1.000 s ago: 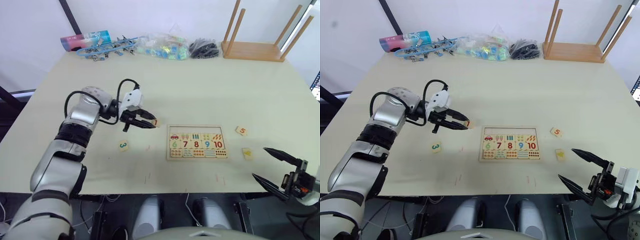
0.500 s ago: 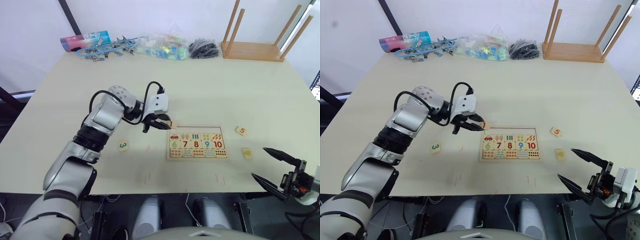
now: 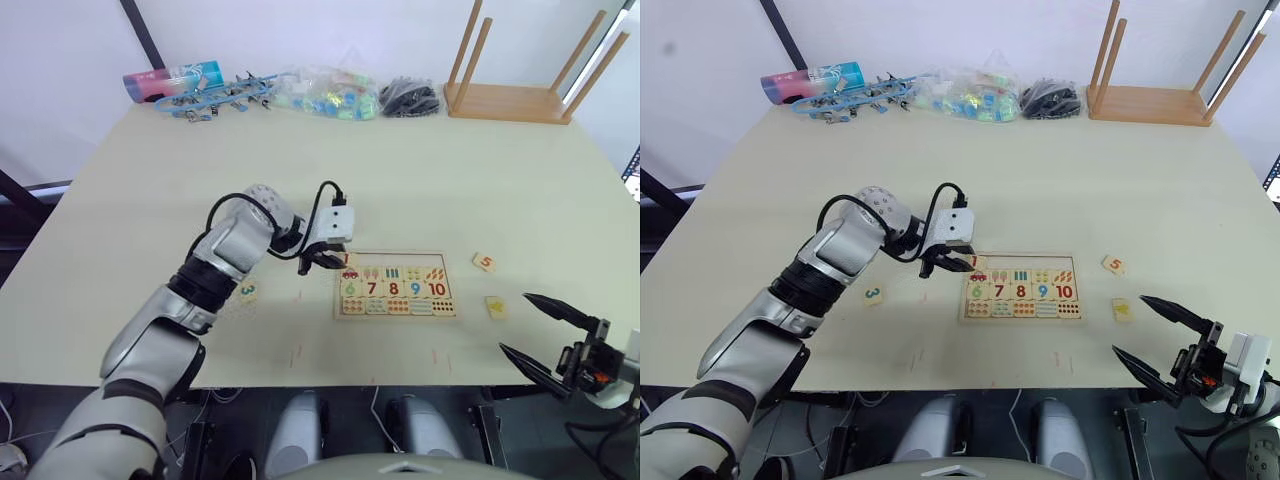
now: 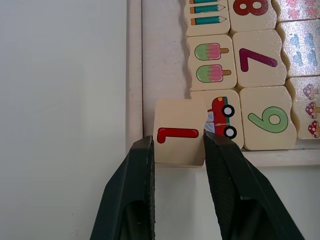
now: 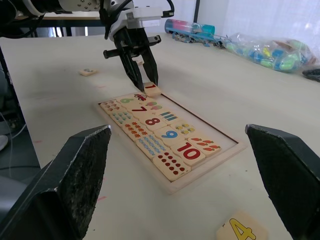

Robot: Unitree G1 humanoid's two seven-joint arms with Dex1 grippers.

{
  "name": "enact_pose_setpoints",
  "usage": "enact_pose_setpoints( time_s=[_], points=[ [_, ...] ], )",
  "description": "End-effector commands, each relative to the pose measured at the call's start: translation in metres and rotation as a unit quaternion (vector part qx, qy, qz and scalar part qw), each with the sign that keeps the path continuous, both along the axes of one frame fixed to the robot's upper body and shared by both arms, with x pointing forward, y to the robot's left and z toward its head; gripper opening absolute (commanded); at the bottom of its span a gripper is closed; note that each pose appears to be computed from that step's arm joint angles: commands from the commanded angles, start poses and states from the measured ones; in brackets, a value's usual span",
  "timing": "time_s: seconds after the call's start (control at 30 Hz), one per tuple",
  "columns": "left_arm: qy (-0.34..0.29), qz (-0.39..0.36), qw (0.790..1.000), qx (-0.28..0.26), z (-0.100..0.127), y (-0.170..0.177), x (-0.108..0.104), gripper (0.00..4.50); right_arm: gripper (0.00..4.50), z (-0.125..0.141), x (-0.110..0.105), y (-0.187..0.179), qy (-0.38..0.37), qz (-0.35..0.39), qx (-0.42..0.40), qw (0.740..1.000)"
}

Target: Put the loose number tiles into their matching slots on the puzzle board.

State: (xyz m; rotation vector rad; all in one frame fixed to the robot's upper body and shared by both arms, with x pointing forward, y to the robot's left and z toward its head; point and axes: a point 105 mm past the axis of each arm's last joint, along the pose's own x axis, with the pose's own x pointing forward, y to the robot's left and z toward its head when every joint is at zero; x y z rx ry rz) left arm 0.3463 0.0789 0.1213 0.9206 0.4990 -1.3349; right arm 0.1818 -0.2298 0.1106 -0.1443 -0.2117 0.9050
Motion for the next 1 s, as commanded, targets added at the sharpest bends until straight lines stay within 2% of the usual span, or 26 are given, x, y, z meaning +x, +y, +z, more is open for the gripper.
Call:
enact_pose_setpoints(
  time_s=[0.03, 0.27, 1.0],
  points=[
    [-0.029, -0.005, 1.000, -0.001, 0.0145, -0.0084, 0.0047, 0.93, 4.50, 0.0063, -0.0014, 0.0013, -0.019, 0.000, -0.005, 1.000],
    [-0.037, -0.007, 0.999, -0.001, 0.0191, -0.0145, 0.0075, 0.93, 4.50, 0.0058, -0.0027, 0.0009, -0.020, -0.004, -0.006, 1.000],
    [-0.039, -0.008, 0.999, 0.028, 0.0129, -0.0132, 0.0088, 0.93, 4.50, 0.0058, -0.0021, 0.0017, -0.024, -0.008, -0.005, 1.000]
  ],
)
